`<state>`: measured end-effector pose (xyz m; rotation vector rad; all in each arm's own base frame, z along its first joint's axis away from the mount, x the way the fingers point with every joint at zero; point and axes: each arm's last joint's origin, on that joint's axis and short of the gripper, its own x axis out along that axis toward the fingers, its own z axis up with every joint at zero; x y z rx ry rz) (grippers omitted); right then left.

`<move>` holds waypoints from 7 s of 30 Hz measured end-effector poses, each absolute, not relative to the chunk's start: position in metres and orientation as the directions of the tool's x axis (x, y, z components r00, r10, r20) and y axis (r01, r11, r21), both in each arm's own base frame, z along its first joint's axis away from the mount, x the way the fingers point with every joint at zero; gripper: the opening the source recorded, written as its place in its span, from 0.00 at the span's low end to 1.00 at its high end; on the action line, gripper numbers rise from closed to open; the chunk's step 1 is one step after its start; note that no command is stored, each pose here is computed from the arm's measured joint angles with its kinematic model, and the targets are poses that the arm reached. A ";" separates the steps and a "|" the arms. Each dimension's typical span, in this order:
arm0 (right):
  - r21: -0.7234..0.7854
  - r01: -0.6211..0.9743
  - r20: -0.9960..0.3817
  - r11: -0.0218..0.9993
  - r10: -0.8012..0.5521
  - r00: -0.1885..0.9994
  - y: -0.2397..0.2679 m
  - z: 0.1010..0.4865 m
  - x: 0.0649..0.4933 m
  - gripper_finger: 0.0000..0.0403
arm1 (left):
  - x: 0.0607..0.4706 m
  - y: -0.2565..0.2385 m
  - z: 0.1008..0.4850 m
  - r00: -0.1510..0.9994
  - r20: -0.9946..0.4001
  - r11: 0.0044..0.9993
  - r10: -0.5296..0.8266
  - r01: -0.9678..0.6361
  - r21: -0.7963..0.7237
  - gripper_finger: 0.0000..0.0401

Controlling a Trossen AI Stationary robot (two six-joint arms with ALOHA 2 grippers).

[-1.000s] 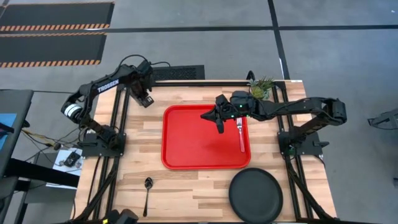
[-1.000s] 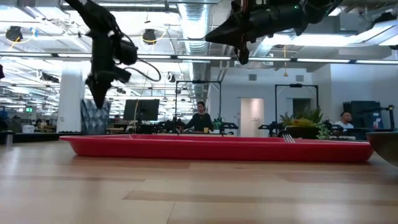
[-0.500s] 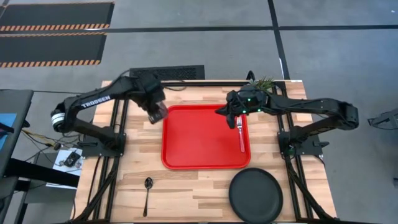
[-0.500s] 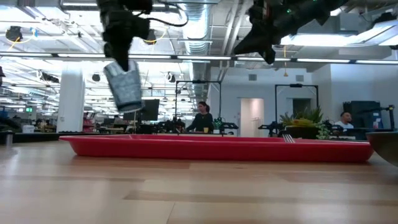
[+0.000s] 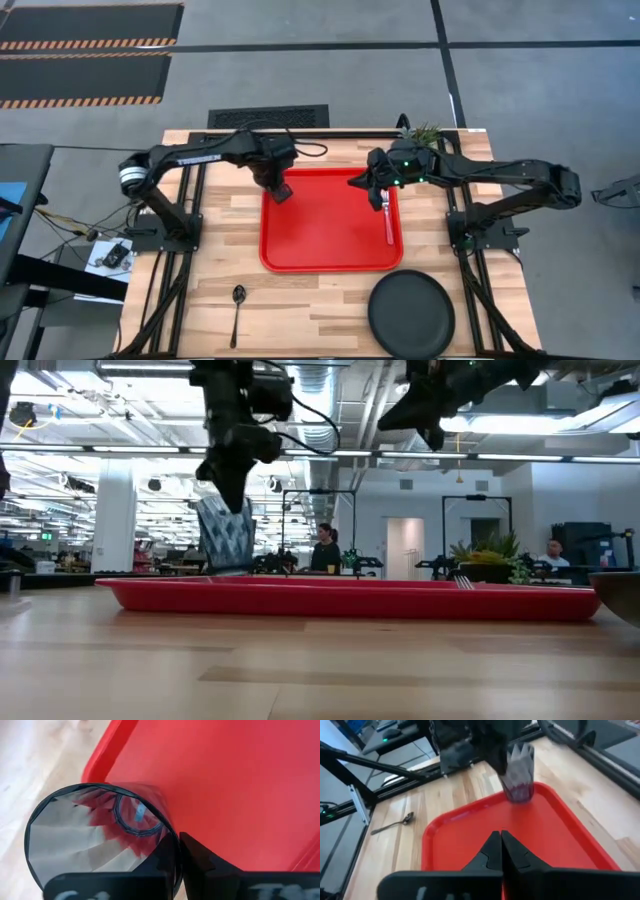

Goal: Pick and place plate/cup/fork/spoon on tray
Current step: Put the blue cup to the top left of the red tray, then put the black spoon to the left of the pink fork on the red tray

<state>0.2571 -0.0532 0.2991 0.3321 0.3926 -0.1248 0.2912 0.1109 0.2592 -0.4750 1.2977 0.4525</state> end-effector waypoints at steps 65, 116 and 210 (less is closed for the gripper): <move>0.267 0.208 -0.387 0.941 -0.093 0.917 -0.044 0.309 0.245 0.09 | 0.298 0.129 0.245 0.192 -0.980 0.807 0.040 -0.585 -0.082 0.27; 0.394 0.105 -0.314 0.913 0.026 0.949 -0.048 0.234 0.228 0.12 | 0.218 -0.012 0.263 0.758 -0.570 0.721 0.315 -0.583 -0.376 0.00; 0.426 0.180 -0.455 0.887 0.038 0.890 0.031 0.194 0.216 0.02 | 0.165 -0.134 0.138 0.303 -0.922 0.844 -0.241 -0.404 -0.354 0.33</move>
